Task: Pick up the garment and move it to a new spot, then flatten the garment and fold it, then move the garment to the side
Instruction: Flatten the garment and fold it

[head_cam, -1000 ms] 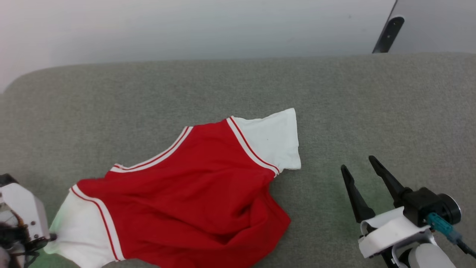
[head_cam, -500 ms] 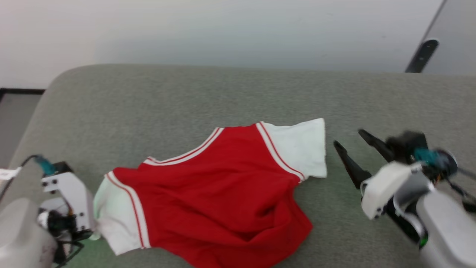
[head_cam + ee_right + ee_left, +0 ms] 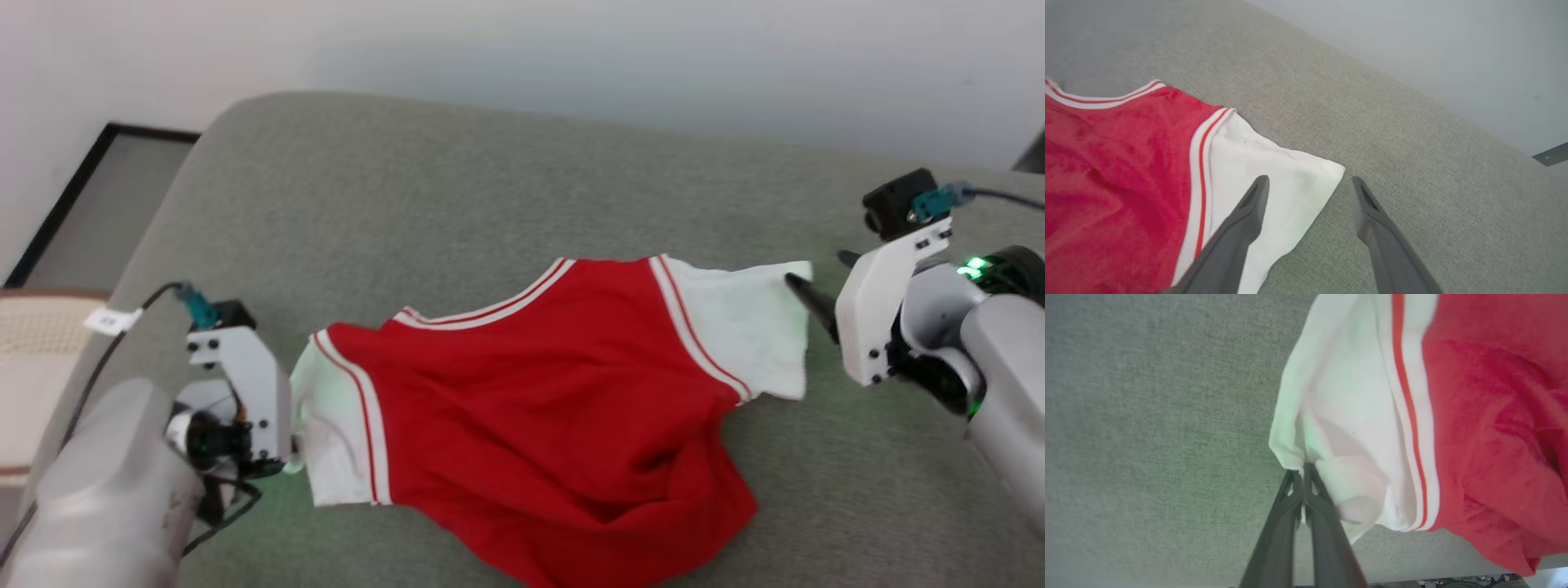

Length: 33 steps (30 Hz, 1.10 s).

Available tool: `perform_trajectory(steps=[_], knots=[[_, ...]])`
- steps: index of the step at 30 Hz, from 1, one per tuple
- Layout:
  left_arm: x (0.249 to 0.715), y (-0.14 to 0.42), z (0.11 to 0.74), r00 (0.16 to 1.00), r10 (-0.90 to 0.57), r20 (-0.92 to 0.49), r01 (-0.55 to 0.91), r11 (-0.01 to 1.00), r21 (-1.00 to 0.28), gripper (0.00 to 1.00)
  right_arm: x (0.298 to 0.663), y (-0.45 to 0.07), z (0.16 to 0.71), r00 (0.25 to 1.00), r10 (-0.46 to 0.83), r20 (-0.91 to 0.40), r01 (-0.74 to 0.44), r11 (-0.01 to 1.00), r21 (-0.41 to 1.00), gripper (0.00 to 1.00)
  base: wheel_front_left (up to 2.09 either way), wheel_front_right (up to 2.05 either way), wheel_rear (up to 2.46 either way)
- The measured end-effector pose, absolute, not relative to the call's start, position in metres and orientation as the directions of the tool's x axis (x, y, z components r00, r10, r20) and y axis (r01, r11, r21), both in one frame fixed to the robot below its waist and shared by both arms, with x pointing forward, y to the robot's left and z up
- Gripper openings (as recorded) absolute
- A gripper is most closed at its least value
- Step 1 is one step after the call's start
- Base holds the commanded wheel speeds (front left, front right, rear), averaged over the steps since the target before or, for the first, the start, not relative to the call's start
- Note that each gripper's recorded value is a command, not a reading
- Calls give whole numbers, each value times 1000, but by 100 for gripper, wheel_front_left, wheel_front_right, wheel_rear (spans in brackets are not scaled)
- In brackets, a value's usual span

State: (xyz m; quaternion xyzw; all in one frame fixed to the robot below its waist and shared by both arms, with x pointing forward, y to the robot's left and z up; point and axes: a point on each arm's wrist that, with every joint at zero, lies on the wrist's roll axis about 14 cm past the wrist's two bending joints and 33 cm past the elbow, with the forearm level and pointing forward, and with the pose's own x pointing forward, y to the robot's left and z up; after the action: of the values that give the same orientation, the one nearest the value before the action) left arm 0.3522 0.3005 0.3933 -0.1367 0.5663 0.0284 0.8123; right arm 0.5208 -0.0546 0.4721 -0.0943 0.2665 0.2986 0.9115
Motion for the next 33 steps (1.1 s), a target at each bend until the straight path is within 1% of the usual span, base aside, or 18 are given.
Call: perform_trajectory(steps=[6,12,15,22,23,24,26,30,33], knots=[[358,296,393,362,-119,-925,-186,963,-197,0,536,-54,443,612,448,-652,-565,825,37,100,0,0,0],[362,292,388,356,-129,-925,-182,962,-204,0,540,-50,407,500,402,-767,-530,842,96,100,0,0,0],[363,293,386,355,-129,-926,-188,960,-206,0,544,-41,399,459,398,-794,-532,839,113,100,0,0,0],[362,295,383,347,-126,-929,-207,956,-207,0,557,-30,390,403,363,-840,-515,849,120,100,0,0,0],[361,296,382,345,-125,-930,-209,956,-206,0,557,-32,387,390,351,-851,-506,854,120,94,0,0,0],[361,297,382,343,-122,-931,-211,956,-203,0,556,-30,386,374,345,-861,-507,853,122,67,0,0,0],[359,298,382,342,-120,-932,-217,955,-203,0,557,-29,385,359,331,-873,-500,858,119,0,0,0,0],[358,299,382,342,-121,-932,-226,952,-207,0,551,-23,386,339,332,-880,-496,858,133,0,0,0,0],[359,301,383,353,-111,-929,-221,955,-198,0,551,-23,391,362,346,-865,-478,866,147,0,0,0,0]])
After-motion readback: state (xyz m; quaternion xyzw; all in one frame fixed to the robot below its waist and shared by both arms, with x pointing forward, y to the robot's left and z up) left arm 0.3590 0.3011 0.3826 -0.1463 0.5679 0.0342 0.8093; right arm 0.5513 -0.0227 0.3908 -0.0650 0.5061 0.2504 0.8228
